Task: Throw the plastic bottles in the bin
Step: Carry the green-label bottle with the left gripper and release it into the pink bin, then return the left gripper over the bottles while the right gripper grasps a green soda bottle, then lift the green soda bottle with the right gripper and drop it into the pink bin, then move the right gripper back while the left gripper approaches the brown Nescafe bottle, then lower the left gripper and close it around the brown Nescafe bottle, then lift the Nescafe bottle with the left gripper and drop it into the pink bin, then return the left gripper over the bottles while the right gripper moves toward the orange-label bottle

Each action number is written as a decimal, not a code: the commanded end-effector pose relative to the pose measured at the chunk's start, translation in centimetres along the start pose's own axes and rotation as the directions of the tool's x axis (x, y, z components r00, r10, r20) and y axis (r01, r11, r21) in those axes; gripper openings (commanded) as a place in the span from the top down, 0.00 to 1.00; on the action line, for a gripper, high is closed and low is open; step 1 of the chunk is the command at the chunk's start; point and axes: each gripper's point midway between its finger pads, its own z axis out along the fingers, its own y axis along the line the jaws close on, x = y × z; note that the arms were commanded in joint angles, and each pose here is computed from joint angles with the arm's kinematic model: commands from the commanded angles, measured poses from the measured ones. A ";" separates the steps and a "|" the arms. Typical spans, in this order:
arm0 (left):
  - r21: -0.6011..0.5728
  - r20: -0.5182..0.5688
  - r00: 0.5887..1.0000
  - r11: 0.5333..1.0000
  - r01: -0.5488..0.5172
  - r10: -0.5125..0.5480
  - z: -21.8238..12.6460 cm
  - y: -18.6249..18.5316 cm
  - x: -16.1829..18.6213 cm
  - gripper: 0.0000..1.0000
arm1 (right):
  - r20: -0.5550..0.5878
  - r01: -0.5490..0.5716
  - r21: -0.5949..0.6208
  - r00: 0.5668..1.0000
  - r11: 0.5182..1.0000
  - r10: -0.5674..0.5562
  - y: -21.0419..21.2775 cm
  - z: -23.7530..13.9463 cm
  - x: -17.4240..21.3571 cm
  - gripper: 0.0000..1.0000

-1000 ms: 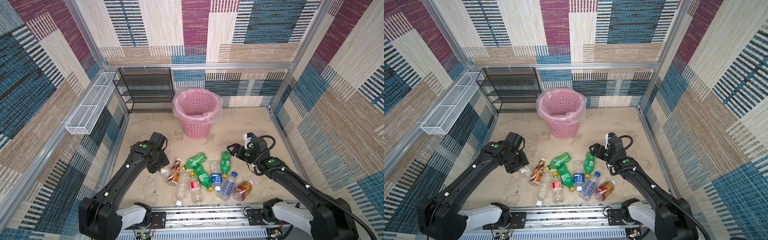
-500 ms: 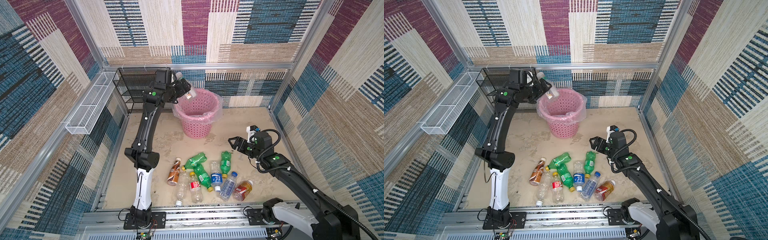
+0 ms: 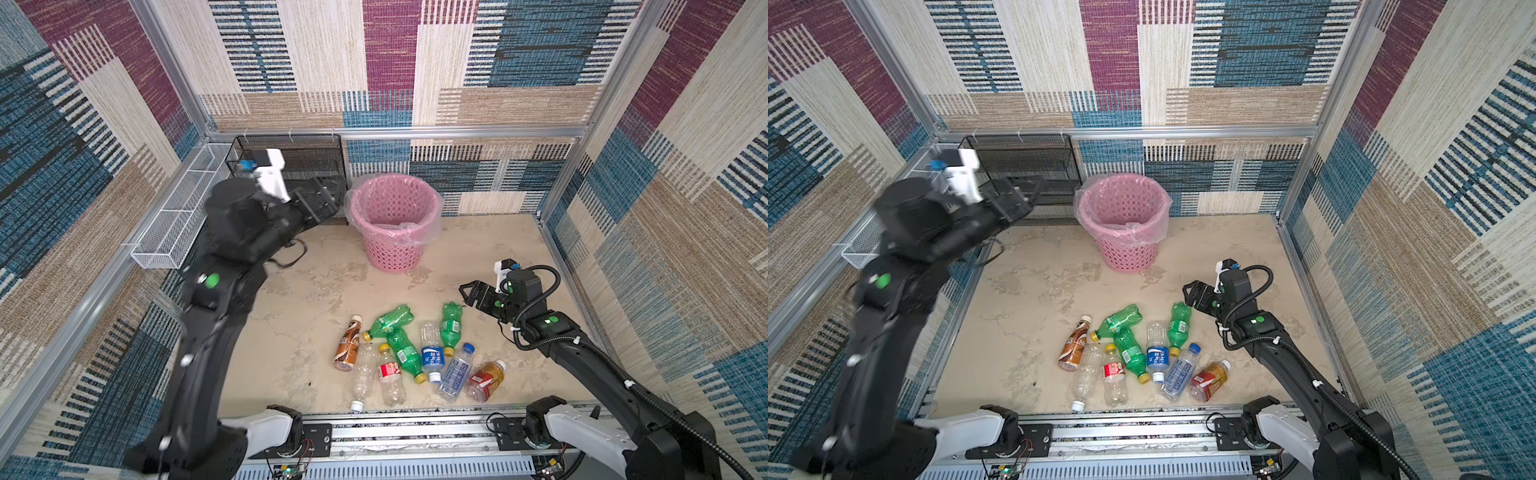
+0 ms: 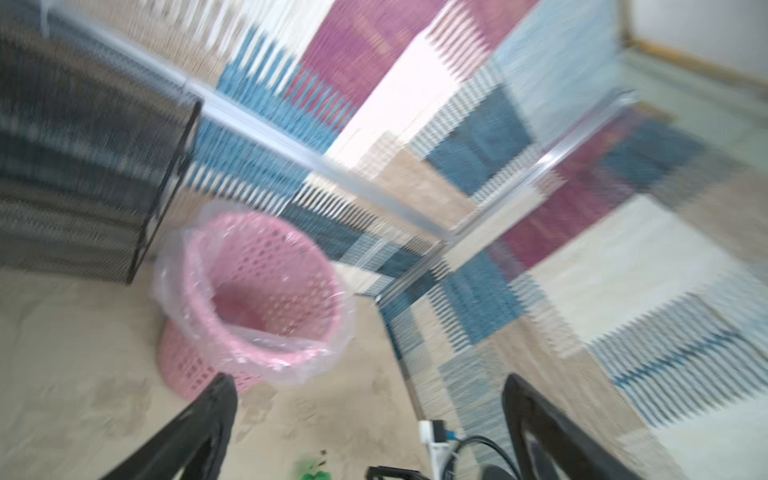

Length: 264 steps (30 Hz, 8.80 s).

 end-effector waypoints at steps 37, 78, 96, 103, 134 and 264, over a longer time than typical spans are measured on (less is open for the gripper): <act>-0.457 -0.445 0.817 0.878 0.145 -0.366 -2.8 21.6 28.5 0.03 | -0.285 -0.045 0.063 0.957 0.997 0.061 -2.8 5.5 8.4 0.19; -0.469 -0.448 0.812 0.872 0.143 -0.374 -2.8 22.2 29.0 0.04 | -0.142 -0.035 0.094 0.989 0.995 0.048 -2.1 5.2 4.7 0.45; -0.444 -0.436 0.821 0.881 0.161 -0.369 -2.4 20.8 27.4 0.04 | 0.400 0.260 -0.413 0.913 0.873 -0.082 23.7 -6.2 -19.8 0.42; -0.431 -0.416 0.844 0.890 0.145 -0.339 -2.7 19.4 25.2 0.04 | 0.462 0.299 -0.456 0.885 0.838 -0.064 27.1 -7.1 -23.8 0.16; -0.598 -0.678 0.591 0.796 -0.097 -0.437 -9.8 25.7 36.3 0.09 | 0.004 -0.011 -0.160 1.000 0.987 0.011 3.9 1.9 -0.4 0.17; -0.438 -0.496 0.801 0.893 0.103 -0.336 -2.4 19.0 28.3 0.18 | -0.245 -0.102 0.177 0.959 0.979 0.145 -2.2 -3.3 6.2 0.18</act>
